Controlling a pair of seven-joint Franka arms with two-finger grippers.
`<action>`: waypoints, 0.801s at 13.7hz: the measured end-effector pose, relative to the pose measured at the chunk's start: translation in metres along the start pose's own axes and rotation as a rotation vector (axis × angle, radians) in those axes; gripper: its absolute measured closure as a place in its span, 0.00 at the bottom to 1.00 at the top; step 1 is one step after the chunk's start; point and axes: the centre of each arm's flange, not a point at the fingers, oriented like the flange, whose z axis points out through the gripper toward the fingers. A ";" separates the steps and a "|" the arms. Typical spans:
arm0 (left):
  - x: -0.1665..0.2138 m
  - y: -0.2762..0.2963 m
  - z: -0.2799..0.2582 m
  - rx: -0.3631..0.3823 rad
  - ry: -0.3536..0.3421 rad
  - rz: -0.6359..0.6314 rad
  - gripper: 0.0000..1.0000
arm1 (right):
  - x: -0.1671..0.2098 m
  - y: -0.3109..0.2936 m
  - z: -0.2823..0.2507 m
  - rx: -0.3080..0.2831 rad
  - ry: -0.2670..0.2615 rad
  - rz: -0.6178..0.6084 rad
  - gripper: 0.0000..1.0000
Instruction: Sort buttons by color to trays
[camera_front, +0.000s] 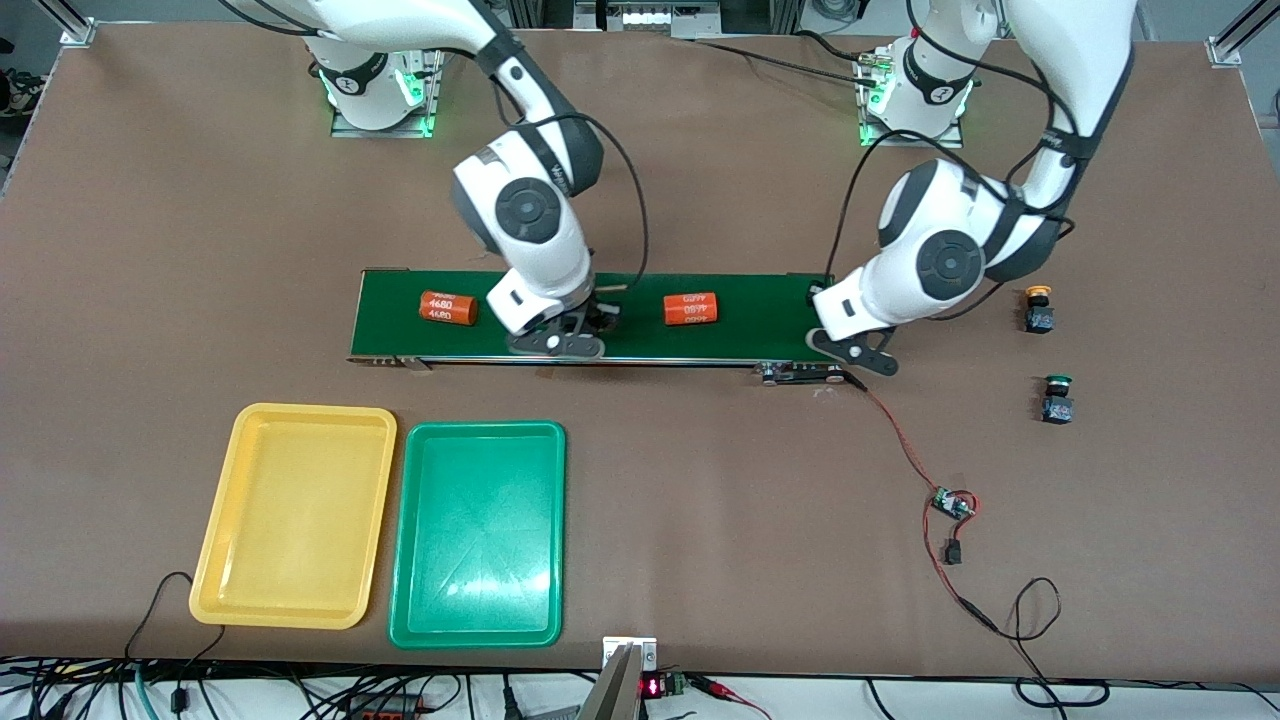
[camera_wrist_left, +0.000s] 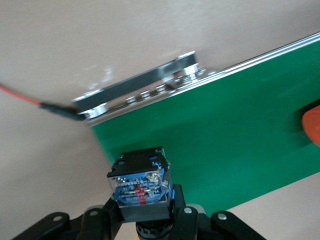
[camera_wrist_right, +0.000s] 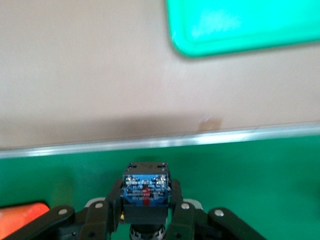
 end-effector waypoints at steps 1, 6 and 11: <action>0.002 0.009 0.006 -0.012 -0.003 0.000 0.59 | 0.025 0.020 -0.015 0.006 0.011 -0.023 0.59; 0.006 0.027 0.022 -0.028 -0.008 -0.011 0.52 | 0.123 0.146 -0.021 0.003 0.039 -0.118 0.59; 0.006 0.026 -0.004 -0.019 0.006 -0.016 0.04 | 0.186 0.183 0.024 0.014 0.108 -0.124 0.59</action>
